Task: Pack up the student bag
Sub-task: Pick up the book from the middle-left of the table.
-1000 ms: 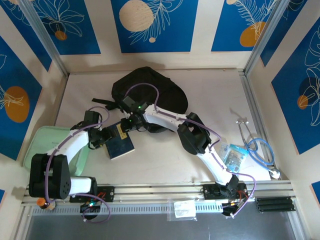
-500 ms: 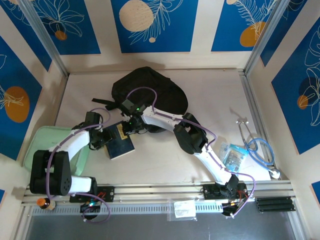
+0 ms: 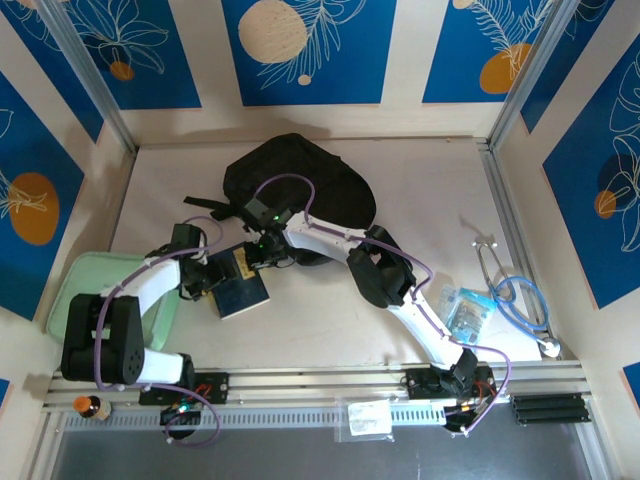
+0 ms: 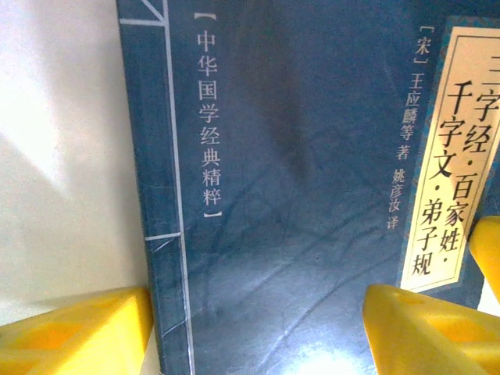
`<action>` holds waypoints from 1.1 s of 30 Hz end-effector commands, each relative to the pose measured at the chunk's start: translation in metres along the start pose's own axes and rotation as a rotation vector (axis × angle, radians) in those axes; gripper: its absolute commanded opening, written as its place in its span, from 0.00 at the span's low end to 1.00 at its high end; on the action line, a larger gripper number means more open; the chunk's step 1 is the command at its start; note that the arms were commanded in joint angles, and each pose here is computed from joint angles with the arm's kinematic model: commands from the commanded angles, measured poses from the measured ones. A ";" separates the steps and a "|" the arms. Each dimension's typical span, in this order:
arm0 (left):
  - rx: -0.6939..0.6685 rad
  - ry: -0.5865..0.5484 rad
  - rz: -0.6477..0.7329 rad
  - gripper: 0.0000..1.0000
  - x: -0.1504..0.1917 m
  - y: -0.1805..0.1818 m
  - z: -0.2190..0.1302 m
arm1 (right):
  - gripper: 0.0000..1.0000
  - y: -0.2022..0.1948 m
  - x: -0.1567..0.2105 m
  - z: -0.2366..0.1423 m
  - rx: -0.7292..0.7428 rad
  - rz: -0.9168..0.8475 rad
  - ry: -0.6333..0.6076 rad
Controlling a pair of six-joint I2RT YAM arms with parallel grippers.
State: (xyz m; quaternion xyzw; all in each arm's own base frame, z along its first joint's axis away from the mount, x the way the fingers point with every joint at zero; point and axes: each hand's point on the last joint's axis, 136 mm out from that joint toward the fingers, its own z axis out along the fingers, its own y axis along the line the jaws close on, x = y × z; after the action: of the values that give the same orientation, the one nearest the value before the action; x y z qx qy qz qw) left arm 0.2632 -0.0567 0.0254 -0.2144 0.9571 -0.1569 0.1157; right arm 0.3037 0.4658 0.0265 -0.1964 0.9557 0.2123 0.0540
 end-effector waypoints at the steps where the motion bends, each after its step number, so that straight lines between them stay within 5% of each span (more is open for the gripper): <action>1: 0.028 0.034 0.000 0.73 0.004 -0.003 0.004 | 0.17 -0.026 0.028 0.027 0.060 0.053 0.111; 17: 0.376 -0.018 0.042 0.53 -0.002 -0.072 -0.049 | 0.10 -0.039 0.027 0.027 0.092 0.075 0.100; 33: 0.402 -0.044 -0.011 0.36 -0.011 -0.075 -0.041 | 0.10 -0.043 0.027 0.029 0.090 0.084 0.099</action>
State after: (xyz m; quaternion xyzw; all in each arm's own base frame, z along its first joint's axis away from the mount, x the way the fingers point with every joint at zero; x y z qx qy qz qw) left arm 0.2870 -0.0991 0.0896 -0.2031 0.9073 -0.3232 0.1764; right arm 0.3251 0.4513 0.0240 -0.1647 0.9615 0.2103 0.0639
